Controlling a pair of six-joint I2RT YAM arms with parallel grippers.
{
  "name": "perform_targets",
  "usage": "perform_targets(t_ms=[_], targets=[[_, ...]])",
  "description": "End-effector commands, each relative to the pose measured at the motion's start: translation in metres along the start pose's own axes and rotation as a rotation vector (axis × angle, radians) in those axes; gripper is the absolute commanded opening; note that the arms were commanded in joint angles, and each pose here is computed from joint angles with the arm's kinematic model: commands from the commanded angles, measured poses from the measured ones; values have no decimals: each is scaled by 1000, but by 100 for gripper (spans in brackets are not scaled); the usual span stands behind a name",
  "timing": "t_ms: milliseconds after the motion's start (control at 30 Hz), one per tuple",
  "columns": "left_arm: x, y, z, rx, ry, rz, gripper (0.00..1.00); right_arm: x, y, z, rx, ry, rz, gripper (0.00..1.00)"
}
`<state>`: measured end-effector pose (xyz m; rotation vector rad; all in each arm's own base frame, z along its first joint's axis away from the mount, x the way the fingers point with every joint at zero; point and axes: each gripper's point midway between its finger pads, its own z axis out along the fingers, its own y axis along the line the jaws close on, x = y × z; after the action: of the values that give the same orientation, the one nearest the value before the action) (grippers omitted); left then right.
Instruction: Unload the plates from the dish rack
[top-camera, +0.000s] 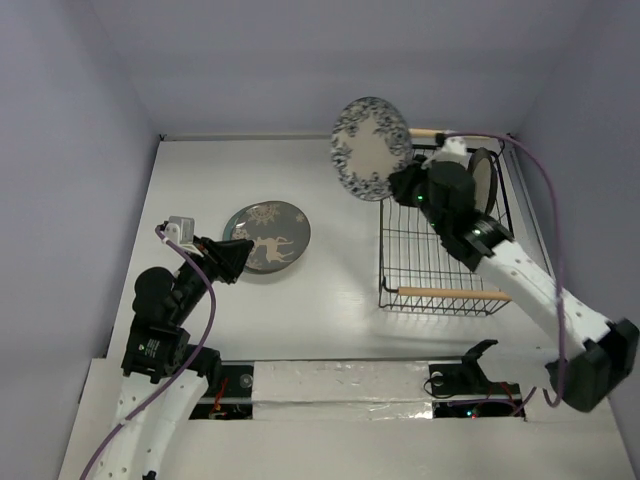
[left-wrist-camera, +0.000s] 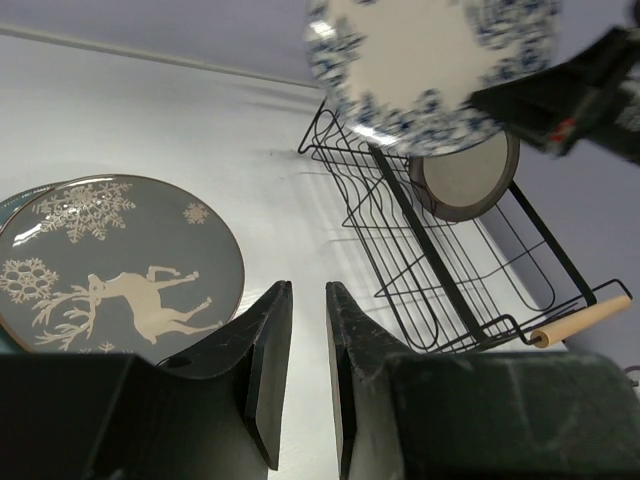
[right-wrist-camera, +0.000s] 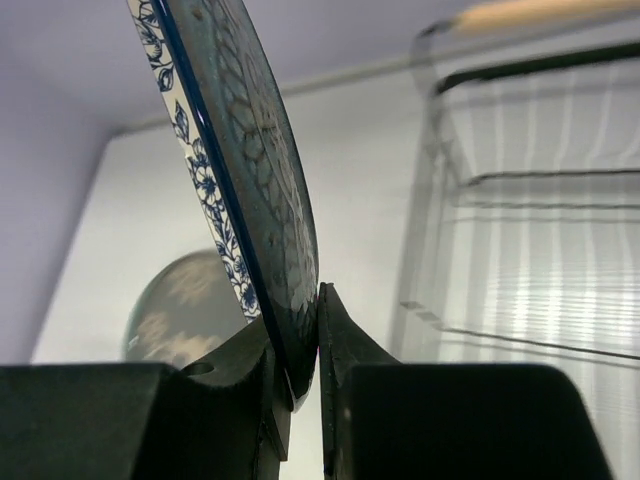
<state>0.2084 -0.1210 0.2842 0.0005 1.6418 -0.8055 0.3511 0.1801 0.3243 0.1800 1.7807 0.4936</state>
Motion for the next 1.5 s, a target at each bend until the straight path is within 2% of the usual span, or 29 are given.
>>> perform_targets(t_ms=[0, 233, 400, 433, 533, 767, 867, 900, 1033, 1100, 1167, 1200, 1300, 1467], targets=[[-9, -2, 3, 12, -36, 8, 18, -5, 98, 15, -362, -29, 193, 0], [-10, -2, 3, 11, -40, 8, 18, 68, 168, 42, -621, 182, 323, 0], [-9, -2, 3, 12, -39, 8, 18, 121, 184, 61, -615, 313, 365, 0], [-9, -2, 3, 11, -38, 9, 18, 143, 185, 67, -606, 358, 365, 2], [-10, -3, 3, 14, -40, 9, 18, 173, 189, 76, -619, 425, 391, 6], [-10, -3, 2, 18, -43, 10, 18, 207, 195, 81, -618, 506, 417, 12], [-10, -3, 2, 18, -41, 10, 18, 215, 196, 80, -602, 523, 401, 23], [-10, -4, 2, 20, -43, 12, 18, 218, 198, 78, -603, 528, 388, 30], [-10, -4, 1, 20, -43, 11, 18, 230, 194, 76, -558, 553, 323, 38], [-10, -4, 1, 22, -44, 13, 18, 240, 191, 70, -545, 576, 291, 49], [-10, -4, 1, 20, -43, 12, 18, 246, 192, 61, -553, 607, 270, 55], [-10, -4, 1, 22, -44, 11, 18, 248, 188, 60, -547, 608, 244, 64], [-11, -5, 1, 21, -48, 13, 18, 249, 180, 55, -502, 613, 182, 77], [-12, -5, 0, 23, -52, 15, 18, 251, 166, 37, -469, 635, 71, 83]])
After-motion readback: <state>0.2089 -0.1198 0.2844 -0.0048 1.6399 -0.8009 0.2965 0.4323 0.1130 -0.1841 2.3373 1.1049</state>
